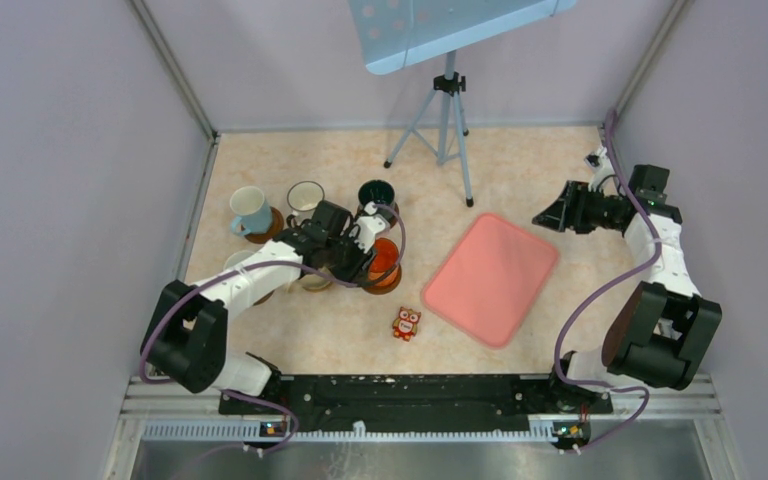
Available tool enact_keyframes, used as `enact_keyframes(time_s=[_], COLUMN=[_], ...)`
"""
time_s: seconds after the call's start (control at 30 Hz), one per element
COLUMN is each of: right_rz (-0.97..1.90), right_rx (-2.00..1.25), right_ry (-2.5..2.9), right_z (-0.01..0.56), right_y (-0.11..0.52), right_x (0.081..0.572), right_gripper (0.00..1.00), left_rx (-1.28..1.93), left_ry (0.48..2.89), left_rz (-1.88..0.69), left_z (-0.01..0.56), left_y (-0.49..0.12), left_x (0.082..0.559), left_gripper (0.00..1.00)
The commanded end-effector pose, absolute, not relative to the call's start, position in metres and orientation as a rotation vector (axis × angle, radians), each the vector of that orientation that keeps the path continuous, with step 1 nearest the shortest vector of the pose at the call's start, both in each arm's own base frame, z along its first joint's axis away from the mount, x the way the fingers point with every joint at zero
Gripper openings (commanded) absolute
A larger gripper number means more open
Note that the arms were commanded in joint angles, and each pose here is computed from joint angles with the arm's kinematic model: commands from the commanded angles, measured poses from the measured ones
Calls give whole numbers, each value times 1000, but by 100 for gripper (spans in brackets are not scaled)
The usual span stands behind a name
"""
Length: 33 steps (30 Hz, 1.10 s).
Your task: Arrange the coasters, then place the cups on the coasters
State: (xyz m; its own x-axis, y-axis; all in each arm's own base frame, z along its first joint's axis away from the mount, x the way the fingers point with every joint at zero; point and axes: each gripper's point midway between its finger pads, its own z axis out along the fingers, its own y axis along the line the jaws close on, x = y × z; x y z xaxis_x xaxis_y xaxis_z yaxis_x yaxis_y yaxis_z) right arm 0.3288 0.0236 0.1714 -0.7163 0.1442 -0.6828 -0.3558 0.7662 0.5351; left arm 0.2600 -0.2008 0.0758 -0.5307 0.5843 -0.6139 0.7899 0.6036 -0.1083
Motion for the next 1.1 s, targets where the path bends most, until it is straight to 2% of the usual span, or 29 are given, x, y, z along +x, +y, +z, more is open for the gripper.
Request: enact_keyframes(time_s=[0.0, 0.63, 0.67, 0.73, 0.8, 1.07], right_rz=[852, 810, 804, 791, 775, 547], right_rx=[-197, -235, -242, -255, -269, -435], right_ry=[2191, 2215, 2217, 2224, 2237, 2318], right_z=[174, 171, 170, 168, 166, 144], right_y=[24, 30, 30, 31, 33, 39], right_x=[333, 334, 334, 334, 333, 339], right_gripper=[66, 66, 66, 66, 66, 66], left_rx=[1097, 1127, 1130, 1136, 1132, 1057], left_ry=[2260, 2251, 2250, 2242, 2230, 2177], left_rz=[-539, -587, -590, -591, -581, -485], left_z=[88, 98, 99, 104, 110, 146], left_y=[-207, -209, -210, -211, -211, -208], left_x=[261, 247, 246, 247, 250, 273], left_gripper=[45, 45, 47, 61, 69, 78])
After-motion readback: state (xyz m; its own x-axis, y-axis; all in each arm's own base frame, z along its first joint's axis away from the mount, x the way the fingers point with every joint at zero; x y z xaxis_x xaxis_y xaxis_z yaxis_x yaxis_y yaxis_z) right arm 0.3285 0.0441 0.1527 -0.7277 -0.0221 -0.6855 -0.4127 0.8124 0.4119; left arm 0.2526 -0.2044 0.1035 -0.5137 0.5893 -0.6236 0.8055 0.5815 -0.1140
